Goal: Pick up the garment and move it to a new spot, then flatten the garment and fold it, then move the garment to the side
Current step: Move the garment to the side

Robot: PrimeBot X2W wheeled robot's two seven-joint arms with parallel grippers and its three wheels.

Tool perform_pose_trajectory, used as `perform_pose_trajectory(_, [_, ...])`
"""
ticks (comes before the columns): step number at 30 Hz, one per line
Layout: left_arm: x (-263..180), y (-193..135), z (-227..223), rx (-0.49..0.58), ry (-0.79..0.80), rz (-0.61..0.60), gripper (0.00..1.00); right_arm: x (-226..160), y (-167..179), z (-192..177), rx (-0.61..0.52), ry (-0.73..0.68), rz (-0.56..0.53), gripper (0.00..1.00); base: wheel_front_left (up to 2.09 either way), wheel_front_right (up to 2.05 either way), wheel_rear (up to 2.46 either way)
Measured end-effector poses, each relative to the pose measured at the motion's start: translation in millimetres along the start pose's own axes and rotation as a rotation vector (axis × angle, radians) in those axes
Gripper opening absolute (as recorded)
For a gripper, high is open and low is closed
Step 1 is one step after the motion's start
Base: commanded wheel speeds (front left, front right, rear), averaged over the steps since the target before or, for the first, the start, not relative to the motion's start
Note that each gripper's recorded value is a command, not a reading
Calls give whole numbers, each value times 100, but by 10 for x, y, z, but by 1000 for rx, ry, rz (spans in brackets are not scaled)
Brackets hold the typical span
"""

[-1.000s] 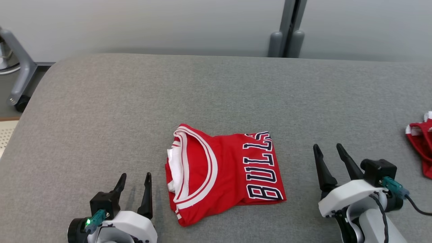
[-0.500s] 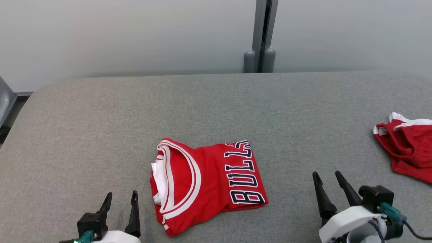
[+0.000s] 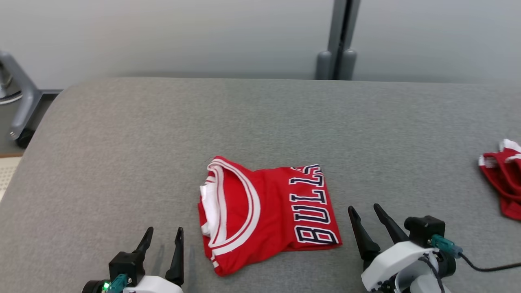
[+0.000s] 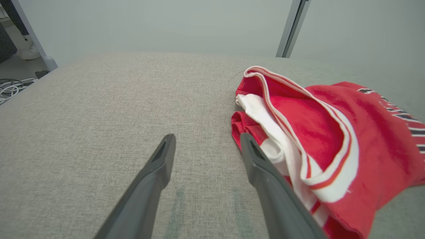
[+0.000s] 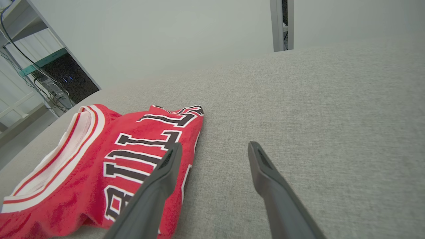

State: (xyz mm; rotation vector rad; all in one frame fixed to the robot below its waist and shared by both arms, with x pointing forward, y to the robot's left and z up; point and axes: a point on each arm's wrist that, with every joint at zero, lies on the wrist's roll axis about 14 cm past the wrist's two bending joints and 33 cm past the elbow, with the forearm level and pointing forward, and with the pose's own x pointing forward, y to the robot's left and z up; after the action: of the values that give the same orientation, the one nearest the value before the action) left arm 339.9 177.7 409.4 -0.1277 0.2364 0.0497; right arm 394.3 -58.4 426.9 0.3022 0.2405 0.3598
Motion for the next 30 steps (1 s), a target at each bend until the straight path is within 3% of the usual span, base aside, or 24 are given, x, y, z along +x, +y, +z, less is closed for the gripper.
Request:
perform_pose_trajectory(10, [-144, 266, -39, -14, 10, 84, 100, 464, 294, -333, 61, 151, 82, 100, 0, 0, 0])
perform_pose_trajectory(11, [-162, 301, -46, -17, 11, 96, 100, 486, 332, -401, 64, 177, 91, 91, 0, 0, 0])
perform_pose_trajectory(13, [-192, 366, -67, -30, 17, 120, 100, 548, 400, -468, 81, 204, 106, 13, 0, 0, 0])
perform_pose_trajectory(14, [-203, 399, -81, -38, 22, 132, 100, 583, 430, -475, 85, 208, 114, 0, 0, 0, 0])
perform_pose_trajectory(22, [-92, 337, -47, -21, 16, 104, 100, 595, 243, -340, 101, 167, 58, 0, 0, 0, 0])
perform_pose_trajectory(30, [273, -305, 62, -7, -4, -99, 100, 165, -403, -111, 120, 69, -126, 0, 0, 0, 0])
